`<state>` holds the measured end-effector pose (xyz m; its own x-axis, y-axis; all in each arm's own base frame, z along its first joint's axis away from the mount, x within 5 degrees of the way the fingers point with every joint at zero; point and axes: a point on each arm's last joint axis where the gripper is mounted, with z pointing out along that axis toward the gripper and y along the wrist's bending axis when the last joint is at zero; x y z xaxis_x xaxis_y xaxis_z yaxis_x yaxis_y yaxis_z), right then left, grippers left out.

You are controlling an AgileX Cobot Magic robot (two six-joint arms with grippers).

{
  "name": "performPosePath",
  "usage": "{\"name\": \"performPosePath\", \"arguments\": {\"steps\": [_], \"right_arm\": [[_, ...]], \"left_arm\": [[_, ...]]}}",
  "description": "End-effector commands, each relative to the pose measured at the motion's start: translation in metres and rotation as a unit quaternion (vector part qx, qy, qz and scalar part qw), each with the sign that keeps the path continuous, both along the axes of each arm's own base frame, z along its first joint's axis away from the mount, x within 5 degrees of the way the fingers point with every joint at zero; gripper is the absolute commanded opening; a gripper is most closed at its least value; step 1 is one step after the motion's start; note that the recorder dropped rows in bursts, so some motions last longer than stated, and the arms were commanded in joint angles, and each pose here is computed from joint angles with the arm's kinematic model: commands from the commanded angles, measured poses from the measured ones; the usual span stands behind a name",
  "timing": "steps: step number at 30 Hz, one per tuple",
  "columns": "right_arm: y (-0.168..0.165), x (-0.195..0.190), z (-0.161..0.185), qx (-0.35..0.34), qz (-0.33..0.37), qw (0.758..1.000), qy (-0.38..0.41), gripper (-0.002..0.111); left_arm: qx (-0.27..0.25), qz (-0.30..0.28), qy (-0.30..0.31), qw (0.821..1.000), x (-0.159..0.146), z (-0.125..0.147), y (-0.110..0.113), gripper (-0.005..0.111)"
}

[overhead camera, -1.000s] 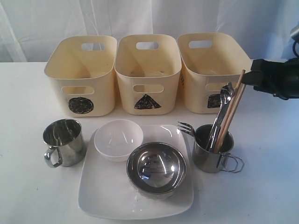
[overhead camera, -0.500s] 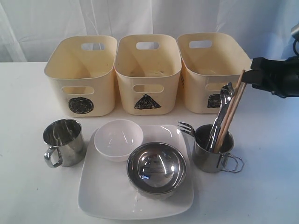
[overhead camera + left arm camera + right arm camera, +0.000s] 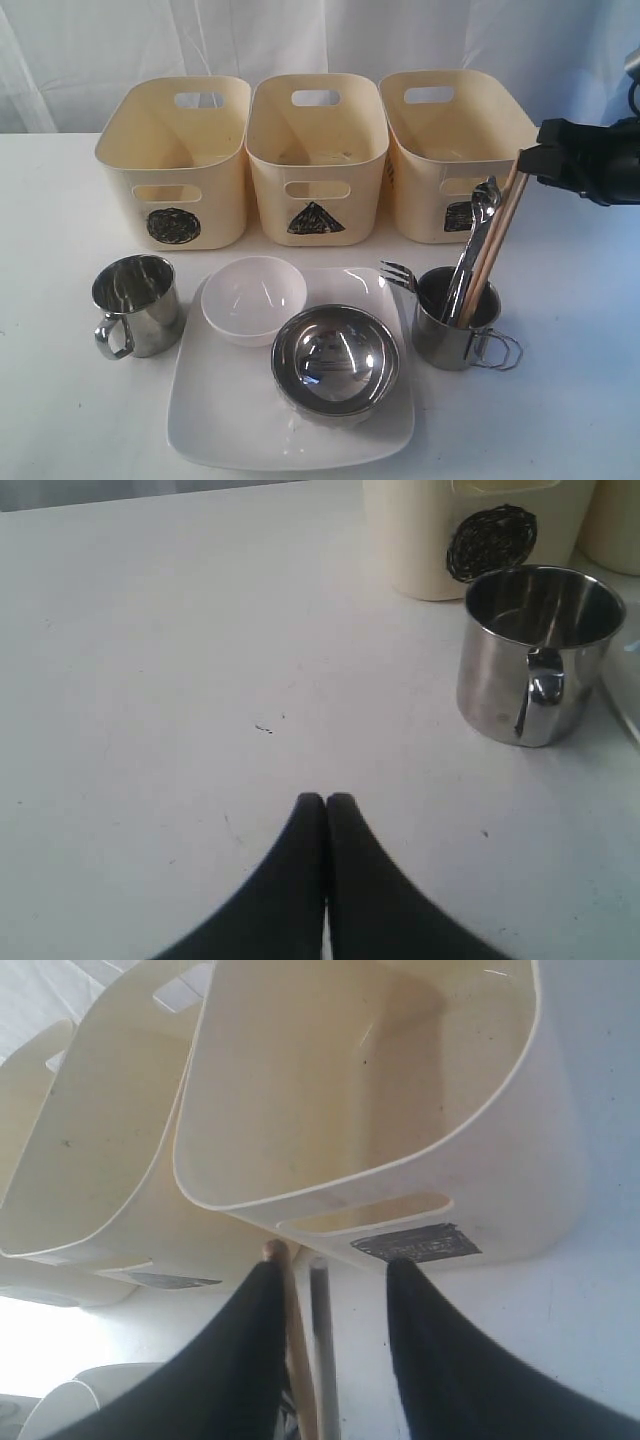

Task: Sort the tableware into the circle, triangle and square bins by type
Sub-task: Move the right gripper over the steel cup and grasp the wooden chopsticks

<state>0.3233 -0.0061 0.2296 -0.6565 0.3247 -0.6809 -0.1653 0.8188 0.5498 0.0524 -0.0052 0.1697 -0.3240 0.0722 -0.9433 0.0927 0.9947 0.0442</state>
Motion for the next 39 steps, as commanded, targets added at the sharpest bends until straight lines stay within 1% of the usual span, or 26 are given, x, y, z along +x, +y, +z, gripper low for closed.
{"name": "performPosePath", "arguments": {"steps": [1, 7, 11, 18, 26, 31, 35, 39], "right_arm": [[0.002, 0.002, 0.003, -0.015, 0.011, 1.000, -0.016, 0.028], [0.006, 0.002, 0.003, -0.023, 0.022, 0.999, -0.021, 0.011], [0.006, 0.002, 0.002, -0.025, 0.020, 0.999, -0.020, 0.005], [0.007, 0.002, 0.002, -0.026, 0.025, 0.999, -0.021, 0.000], [0.009, 0.000, 0.003, -0.024, 0.043, 0.999, -0.021, 0.000], [0.009, -0.001, 0.003, -0.034, 0.050, 0.998, -0.021, 0.000], [0.010, -0.004, 0.010, -0.041, 0.053, 0.997, -0.032, 0.000], [0.011, -0.010, 0.025, -0.046, 0.053, 0.996, -0.054, 0.000]], "left_arm": [[-0.004, 0.002, -0.002, 1.000, 0.000, -0.001, 0.000, 0.000], [-0.004, 0.002, -0.002, 1.000, 0.000, -0.001, 0.000, 0.000], [-0.004, 0.002, -0.002, 1.000, 0.000, -0.001, 0.000, 0.000], [-0.004, 0.002, -0.002, 1.000, 0.000, -0.001, 0.000, 0.000], [-0.004, 0.002, -0.002, 1.000, 0.000, -0.001, 0.000, 0.000], [-0.004, 0.002, -0.002, 1.000, 0.000, -0.001, 0.000, 0.000], [-0.004, 0.002, -0.002, 1.000, 0.000, -0.001, 0.000, 0.000], [-0.004, 0.002, -0.002, 1.000, 0.000, -0.001, 0.000, 0.000]]}}
